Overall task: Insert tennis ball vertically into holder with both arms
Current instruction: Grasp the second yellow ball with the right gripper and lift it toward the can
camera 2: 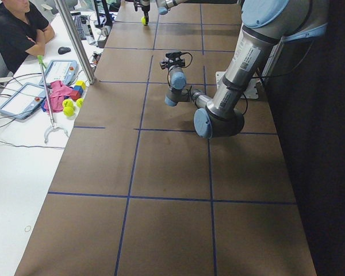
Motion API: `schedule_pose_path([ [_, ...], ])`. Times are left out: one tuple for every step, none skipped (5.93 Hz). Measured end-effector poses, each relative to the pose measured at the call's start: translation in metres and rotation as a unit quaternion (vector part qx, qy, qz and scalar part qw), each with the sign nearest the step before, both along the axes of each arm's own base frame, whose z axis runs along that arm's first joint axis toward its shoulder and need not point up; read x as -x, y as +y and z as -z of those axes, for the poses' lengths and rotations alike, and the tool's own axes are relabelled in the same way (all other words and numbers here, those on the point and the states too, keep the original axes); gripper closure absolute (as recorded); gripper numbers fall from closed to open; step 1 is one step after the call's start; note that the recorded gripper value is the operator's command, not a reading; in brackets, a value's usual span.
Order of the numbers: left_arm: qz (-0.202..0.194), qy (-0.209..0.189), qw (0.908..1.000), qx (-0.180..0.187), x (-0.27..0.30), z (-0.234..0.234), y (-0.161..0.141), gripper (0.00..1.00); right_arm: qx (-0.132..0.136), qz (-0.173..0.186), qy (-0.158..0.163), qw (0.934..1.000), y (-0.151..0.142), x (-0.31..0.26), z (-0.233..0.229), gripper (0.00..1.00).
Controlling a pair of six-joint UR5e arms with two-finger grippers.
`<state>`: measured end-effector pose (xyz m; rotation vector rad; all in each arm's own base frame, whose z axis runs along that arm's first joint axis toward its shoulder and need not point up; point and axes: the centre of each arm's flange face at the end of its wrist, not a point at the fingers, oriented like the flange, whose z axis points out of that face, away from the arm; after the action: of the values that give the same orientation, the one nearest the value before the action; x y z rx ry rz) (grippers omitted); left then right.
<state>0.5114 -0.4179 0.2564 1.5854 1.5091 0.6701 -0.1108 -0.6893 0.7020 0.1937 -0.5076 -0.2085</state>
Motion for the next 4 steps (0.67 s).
schedule_pose_path([
  [0.001,-0.001,1.0,0.001,0.0,-0.001,0.0,0.02,-0.006,-0.014,-0.019,0.9997,-0.016,0.006,0.039,1.0],
  [0.001,-0.002,1.0,0.001,0.001,-0.003,-0.001,0.02,0.003,-0.037,-0.047,0.9982,-0.026,0.015,0.107,1.0],
  [0.001,-0.003,1.0,0.002,0.001,-0.003,-0.001,0.02,0.037,-0.061,-0.07,0.995,-0.016,0.035,0.191,1.0],
  [0.001,-0.003,1.0,0.002,0.0,-0.004,-0.001,0.02,0.085,-0.089,-0.093,0.988,0.026,0.079,0.295,1.0],
])
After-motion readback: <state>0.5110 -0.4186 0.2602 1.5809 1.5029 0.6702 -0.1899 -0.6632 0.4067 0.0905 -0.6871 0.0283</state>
